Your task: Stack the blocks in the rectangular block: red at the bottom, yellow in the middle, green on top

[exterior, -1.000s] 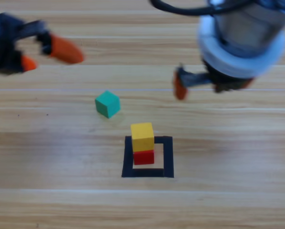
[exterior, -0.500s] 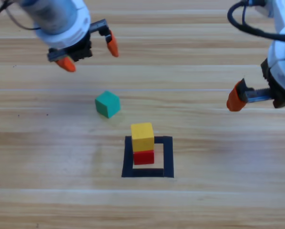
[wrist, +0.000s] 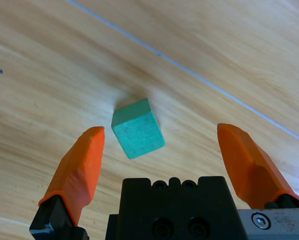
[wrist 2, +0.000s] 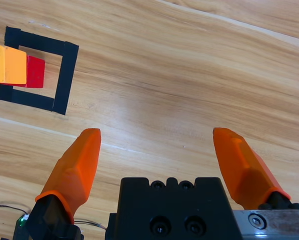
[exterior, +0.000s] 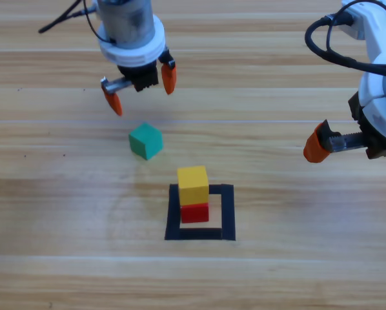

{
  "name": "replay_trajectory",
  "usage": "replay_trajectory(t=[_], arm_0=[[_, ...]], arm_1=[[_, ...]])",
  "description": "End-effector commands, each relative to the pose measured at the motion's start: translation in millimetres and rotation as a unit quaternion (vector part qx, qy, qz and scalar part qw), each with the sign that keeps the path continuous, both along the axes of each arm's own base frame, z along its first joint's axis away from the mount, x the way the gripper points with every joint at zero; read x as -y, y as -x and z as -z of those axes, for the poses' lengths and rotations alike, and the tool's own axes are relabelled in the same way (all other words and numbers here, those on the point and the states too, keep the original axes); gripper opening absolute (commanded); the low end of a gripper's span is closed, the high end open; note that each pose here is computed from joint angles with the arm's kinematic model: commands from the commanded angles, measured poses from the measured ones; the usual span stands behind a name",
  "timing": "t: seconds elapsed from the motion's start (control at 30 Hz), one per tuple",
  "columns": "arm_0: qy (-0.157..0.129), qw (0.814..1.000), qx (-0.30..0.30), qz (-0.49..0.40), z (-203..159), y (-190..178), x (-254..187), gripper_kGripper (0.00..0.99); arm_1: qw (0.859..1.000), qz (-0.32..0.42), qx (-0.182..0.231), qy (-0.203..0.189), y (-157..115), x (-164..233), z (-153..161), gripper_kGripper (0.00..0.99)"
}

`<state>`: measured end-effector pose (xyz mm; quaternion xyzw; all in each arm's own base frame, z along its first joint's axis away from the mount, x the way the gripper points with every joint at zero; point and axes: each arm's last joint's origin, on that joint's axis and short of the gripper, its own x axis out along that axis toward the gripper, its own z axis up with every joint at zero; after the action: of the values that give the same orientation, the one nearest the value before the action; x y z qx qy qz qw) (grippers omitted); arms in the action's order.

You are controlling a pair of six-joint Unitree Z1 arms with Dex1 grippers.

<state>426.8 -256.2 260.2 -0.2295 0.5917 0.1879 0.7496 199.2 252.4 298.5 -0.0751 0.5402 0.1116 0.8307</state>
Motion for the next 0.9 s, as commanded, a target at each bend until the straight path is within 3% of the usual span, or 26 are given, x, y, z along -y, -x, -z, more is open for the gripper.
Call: replay_trajectory(t=[0.03,0.5,0.9], arm_0=[[-0.013,0.999,-0.032,-0.027,29,9,24,0.959],[-0.036,0.994,-0.047,-0.093,43,23,28,0.96],[-0.035,0.99,-0.07,-0.121,66,18,31,0.96]], arm_1=[[1.0,0.008,-0.006,-0.011,-4,8,1,0.986],[1.0,0.002,-0.028,-0.014,-5,3,9,0.986],[0.999,-0.009,-0.036,-0.02,-6,-1,13,0.986]])
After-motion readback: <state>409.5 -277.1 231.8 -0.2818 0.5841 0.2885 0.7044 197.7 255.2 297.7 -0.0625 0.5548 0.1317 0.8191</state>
